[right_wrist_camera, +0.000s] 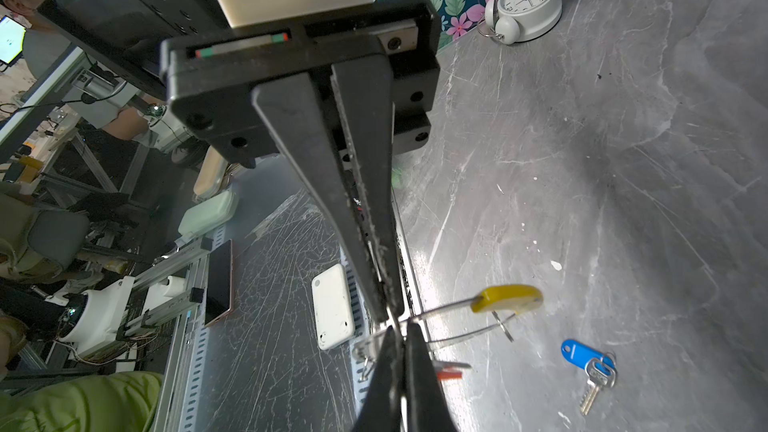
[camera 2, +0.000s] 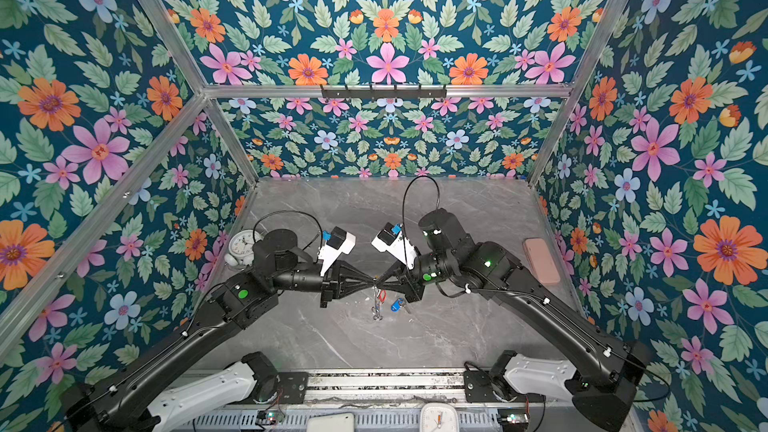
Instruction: Remove the keys from the keyring
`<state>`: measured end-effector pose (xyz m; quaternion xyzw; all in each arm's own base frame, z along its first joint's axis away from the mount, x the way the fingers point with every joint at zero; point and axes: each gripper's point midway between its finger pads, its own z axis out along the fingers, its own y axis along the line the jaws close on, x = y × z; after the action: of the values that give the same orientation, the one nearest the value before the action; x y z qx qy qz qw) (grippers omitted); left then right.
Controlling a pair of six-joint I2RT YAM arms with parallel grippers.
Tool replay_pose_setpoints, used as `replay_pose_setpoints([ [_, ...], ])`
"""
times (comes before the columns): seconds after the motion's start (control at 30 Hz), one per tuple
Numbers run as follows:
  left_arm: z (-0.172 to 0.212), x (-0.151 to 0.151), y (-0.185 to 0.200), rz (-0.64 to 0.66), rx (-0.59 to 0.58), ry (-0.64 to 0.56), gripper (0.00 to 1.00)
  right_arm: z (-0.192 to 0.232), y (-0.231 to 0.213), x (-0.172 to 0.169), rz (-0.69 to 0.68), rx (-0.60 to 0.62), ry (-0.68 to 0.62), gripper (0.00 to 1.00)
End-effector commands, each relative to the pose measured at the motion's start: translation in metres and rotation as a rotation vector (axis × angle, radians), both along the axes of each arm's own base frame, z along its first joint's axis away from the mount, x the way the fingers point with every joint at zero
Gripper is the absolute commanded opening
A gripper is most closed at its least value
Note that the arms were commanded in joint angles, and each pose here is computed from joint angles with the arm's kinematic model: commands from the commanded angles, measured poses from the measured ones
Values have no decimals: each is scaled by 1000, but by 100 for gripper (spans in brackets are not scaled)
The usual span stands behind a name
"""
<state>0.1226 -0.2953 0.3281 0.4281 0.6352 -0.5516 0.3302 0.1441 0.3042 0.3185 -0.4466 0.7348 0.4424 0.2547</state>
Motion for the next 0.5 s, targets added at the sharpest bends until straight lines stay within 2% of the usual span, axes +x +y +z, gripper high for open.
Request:
replay_pose_setpoints([
  [0.0, 15, -3, -2, -27, -69, -23, 0, 12, 6, 7, -14, 46, -45, 0],
  [0.03, 16, -2, -2, -17, -80, -30, 0, 14, 6, 8, -19, 54, -50, 1],
  [0.2, 33, 6, 4, 70, -168, -90, 0, 41, 5, 16, -80, 159, -137, 35],
  [0.27, 42, 9, 8, 110, -210, -113, 0, 54, 2, 18, -111, 213, -189, 42],
  [0.47, 58, 18, 21, 222, -311, -179, 0, 79, -10, 22, -223, 394, -334, 45],
])
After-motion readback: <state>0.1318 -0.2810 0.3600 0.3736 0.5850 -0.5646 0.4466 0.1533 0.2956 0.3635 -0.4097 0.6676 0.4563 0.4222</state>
